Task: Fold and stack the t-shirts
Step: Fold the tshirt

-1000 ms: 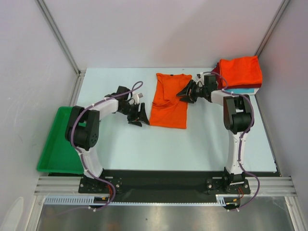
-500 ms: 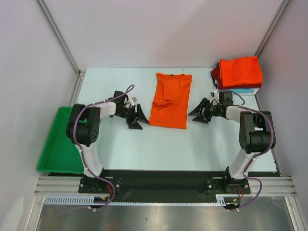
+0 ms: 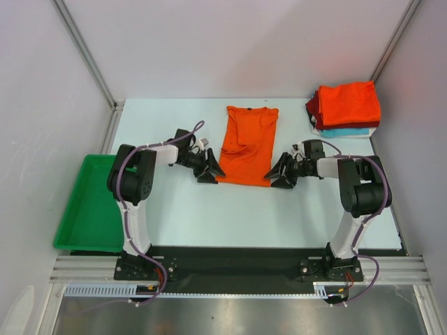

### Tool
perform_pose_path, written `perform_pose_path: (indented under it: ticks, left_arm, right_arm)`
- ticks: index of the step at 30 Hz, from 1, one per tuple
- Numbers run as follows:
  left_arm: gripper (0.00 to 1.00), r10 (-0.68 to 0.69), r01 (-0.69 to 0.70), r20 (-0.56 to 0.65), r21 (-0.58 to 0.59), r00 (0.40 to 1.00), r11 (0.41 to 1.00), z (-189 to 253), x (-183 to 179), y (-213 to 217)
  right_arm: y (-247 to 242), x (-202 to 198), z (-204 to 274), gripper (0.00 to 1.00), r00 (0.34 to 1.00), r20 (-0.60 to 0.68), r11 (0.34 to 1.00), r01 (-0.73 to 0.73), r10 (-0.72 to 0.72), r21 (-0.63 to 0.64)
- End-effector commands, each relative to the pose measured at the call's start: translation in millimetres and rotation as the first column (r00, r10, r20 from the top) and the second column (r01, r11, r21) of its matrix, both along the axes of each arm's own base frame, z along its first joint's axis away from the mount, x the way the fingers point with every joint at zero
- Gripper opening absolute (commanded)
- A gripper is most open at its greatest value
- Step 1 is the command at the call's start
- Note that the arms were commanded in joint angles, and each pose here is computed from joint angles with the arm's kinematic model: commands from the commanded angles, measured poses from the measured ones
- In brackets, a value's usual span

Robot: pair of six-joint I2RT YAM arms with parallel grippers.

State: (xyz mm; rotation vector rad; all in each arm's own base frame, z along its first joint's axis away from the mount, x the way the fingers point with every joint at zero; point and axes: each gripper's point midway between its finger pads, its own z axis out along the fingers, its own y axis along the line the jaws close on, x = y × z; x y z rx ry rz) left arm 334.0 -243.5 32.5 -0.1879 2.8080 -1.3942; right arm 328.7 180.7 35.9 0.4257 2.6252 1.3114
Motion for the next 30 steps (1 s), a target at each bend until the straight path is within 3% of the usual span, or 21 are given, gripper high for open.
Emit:
perform_pose_path:
  ticks: [1, 15, 30]
  left_arm:
    - [0.59, -0.010, 0.010, 0.018, 0.022, 1.000, 1.000, -9, 8, -8]
    - [0.43, -0.033, 0.033, 0.020, 0.036, 0.999, 0.999, -14, 7, -14]
    - [0.33, -0.050, 0.050, 0.014, 0.033, 0.999, 0.998, -16, 1, -17]
  right_arm:
    - [7, 14, 3, 0.57, 1.000, 0.024, 1.000, -0.002, 0.002, 0.004]
    - [0, 5, -15, 0.54, 0.999, -0.053, 1.000, 0.011, -0.012, -0.018]
    - [1, -5, -29, 0.52, 0.992, -0.126, 1.000, 0.001, -0.005, -0.030]
